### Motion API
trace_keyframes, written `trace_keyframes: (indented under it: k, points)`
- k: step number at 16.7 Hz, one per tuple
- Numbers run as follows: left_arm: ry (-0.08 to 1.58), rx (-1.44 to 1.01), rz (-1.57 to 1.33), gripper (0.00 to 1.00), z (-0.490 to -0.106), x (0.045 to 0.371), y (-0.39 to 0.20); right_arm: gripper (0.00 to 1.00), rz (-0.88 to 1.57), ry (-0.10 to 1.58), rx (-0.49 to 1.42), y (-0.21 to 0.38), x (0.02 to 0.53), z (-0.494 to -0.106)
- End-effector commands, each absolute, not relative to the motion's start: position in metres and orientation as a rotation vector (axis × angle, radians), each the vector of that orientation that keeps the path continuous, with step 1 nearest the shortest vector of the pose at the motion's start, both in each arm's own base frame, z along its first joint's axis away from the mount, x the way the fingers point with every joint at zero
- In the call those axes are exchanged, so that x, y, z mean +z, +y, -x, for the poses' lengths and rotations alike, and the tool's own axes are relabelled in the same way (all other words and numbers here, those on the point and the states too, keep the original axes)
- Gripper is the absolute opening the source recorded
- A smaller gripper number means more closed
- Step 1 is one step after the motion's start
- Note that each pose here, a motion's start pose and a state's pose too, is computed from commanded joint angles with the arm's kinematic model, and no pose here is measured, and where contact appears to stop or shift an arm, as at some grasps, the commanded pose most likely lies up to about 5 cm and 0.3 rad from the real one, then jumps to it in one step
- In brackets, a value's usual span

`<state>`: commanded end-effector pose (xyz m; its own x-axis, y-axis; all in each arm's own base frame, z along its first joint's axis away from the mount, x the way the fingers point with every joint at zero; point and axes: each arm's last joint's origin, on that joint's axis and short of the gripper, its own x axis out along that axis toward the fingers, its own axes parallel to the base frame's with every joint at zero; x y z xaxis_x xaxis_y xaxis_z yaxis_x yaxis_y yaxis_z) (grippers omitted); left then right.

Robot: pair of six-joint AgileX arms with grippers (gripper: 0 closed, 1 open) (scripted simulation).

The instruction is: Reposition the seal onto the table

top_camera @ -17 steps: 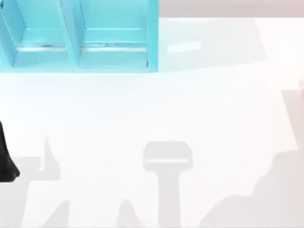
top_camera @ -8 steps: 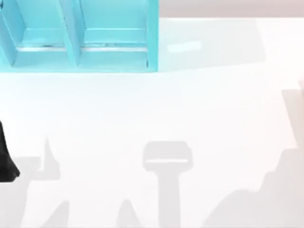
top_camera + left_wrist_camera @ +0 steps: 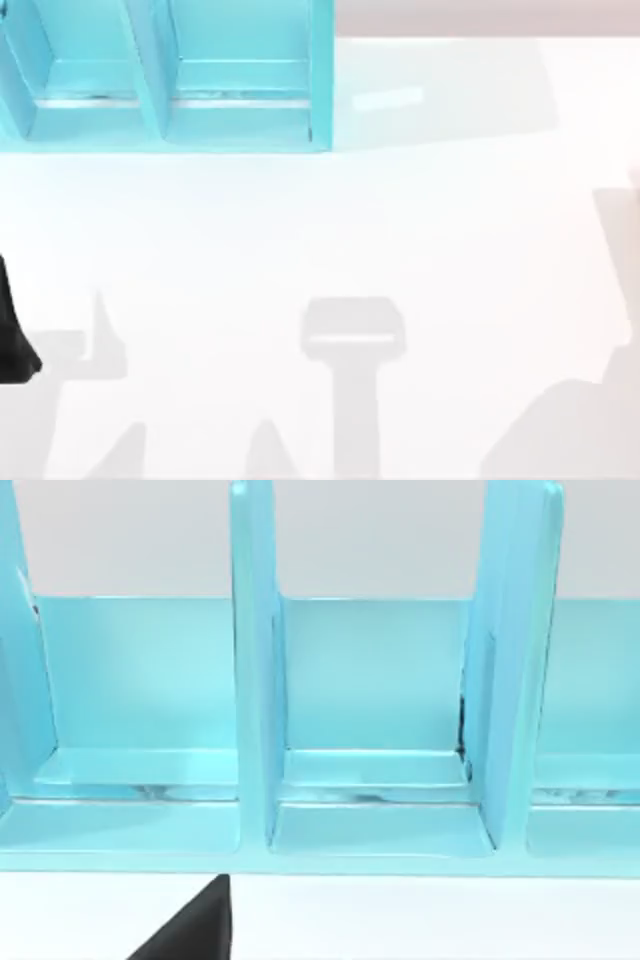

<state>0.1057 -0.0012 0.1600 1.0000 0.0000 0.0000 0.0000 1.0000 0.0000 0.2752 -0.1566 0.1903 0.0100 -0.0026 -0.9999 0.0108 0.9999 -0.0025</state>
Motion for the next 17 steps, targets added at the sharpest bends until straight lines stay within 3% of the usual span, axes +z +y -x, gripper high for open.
trace_keyframes:
  k: [5,10,17]
  points:
    - [0.000,0.000,0.000,1.00,-0.106,0.160,-0.001,1.00,-0.008,1.565,-0.009,-0.148,0.138,-0.268]
    - [0.000,0.000,0.000,1.00,-0.106,0.160,-0.001,1.00,-0.011,1.571,-0.007,-0.147,0.132,-0.267]
    - [0.000,0.000,0.000,1.00,-0.106,0.160,-0.001,0.47,-0.011,1.571,-0.007,-0.147,0.132,-0.267]
